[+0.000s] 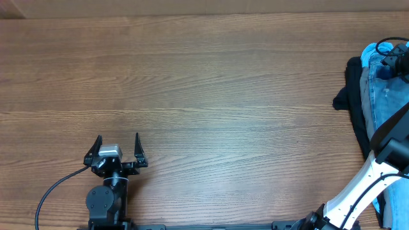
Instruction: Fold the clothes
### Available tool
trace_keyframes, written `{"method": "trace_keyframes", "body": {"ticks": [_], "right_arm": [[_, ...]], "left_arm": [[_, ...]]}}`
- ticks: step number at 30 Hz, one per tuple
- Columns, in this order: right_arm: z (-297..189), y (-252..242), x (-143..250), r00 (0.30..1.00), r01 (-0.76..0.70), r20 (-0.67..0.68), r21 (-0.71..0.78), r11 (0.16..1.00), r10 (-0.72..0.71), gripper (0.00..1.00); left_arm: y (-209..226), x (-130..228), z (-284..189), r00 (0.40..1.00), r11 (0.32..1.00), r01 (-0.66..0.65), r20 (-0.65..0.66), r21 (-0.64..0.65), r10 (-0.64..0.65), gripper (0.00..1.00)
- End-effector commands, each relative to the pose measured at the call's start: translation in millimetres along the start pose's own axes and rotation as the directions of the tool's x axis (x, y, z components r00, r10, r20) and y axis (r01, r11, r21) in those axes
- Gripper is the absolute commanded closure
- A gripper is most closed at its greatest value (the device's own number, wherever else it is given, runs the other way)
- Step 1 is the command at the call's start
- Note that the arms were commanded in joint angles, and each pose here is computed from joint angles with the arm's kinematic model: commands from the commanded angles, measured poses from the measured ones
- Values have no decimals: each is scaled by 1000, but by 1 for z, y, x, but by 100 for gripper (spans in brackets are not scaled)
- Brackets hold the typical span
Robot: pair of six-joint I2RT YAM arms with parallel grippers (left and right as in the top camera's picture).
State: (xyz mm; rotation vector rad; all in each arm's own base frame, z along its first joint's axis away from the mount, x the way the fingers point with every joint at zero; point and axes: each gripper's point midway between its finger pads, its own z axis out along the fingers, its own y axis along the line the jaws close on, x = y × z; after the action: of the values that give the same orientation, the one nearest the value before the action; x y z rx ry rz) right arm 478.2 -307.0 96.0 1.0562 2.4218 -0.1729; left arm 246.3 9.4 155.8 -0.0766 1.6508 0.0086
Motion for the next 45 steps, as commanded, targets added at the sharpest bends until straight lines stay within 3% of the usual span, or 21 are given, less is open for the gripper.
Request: {"method": "trace_keyframes", "body": {"ticks": [1, 11, 20, 23, 45], "right_arm": [[-1, 8, 6, 1000, -14, -13, -36, 999, 13, 42], [-1, 45, 8, 993, 119, 21, -94, 988, -118, 42], [9, 62, 2, 974, 205, 96, -1, 979, -204, 41], [15, 53, -1, 970, 204, 113, 100, 974, -215, 31], [39, 56, 12, 969, 219, 91, 133, 967, -232, 33]], "left_arm": [[0, -1, 0, 1000, 1000, -23, 9, -2, 23, 0], [0, -1, 0, 1000, 1000, -23, 9, -2, 23, 0], [0, -1, 0, 1000, 1000, -23, 9, -2, 23, 0], [0, -1, 0, 1000, 1000, -23, 9, -2, 23, 0], [0, -1, 0, 1000, 1000, -23, 9, -2, 23, 0]]}}
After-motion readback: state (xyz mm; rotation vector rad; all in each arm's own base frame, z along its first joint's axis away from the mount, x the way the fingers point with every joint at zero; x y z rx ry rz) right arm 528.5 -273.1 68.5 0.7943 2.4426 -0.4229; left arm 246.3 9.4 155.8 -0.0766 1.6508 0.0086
